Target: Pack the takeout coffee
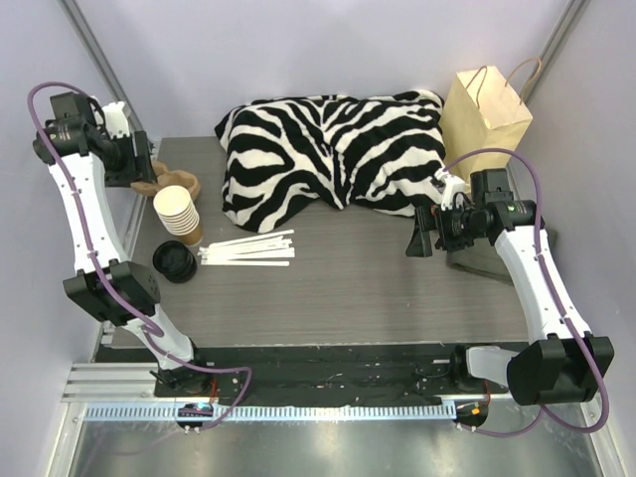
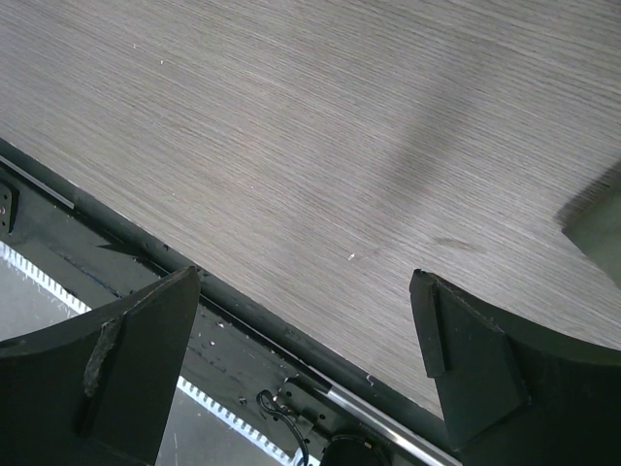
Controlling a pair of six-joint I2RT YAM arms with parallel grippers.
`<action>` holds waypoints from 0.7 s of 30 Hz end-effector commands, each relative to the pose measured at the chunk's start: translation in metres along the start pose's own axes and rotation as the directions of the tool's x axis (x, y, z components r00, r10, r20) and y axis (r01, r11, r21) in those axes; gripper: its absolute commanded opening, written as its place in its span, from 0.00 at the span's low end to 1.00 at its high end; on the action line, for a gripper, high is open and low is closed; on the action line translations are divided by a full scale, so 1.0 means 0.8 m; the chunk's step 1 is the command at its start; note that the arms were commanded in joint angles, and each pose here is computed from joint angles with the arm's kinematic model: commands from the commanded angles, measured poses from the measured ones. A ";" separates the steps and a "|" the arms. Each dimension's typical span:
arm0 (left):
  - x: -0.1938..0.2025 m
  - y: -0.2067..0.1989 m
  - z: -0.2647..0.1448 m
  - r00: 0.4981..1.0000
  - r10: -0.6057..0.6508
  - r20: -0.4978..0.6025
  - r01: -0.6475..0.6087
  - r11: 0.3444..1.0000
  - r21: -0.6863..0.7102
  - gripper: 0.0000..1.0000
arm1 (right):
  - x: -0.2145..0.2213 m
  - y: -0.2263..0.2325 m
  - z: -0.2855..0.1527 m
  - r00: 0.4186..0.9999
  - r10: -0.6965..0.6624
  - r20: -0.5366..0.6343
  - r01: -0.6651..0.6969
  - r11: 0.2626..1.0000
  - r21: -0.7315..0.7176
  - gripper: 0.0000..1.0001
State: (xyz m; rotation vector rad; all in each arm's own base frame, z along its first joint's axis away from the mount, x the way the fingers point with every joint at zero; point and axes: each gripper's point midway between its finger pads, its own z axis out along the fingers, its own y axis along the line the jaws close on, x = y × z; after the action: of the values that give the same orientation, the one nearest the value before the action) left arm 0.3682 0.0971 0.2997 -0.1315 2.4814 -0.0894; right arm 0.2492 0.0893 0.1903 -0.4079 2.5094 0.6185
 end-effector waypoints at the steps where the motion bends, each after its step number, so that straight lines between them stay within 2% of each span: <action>1: 0.053 0.005 0.004 0.981 -0.021 -0.192 0.018 1.000 -0.016 0.60 | -0.013 0.001 -0.001 0.999 -0.011 0.037 0.011 1.000 0.003 1.00; 2: 0.053 0.007 0.007 0.980 -0.021 -0.198 0.017 1.000 -0.022 0.55 | -0.013 0.002 -0.001 0.999 -0.011 0.037 0.011 1.000 0.002 1.00; 5: 0.057 0.014 0.018 0.976 -0.025 -0.214 0.017 0.999 -0.040 0.49 | -0.012 0.002 0.000 0.999 -0.011 0.038 0.011 1.000 -0.001 1.00; 16: 0.073 0.024 0.048 0.961 -0.026 -0.275 0.013 0.999 -0.051 0.36 | -0.009 0.000 0.006 0.999 -0.010 0.036 0.010 1.000 -0.008 1.00; 21: 0.077 0.021 0.062 0.958 -0.036 -0.285 0.027 0.999 -0.036 0.35 | -0.004 0.000 0.007 0.999 -0.008 0.031 0.009 1.000 -0.009 1.00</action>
State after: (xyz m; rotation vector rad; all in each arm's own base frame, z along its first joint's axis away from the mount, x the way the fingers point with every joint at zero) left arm 0.3617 0.1122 0.2327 -0.1791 2.6937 -0.0475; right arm 0.2508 0.0897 0.1841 -0.4038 2.5087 0.6207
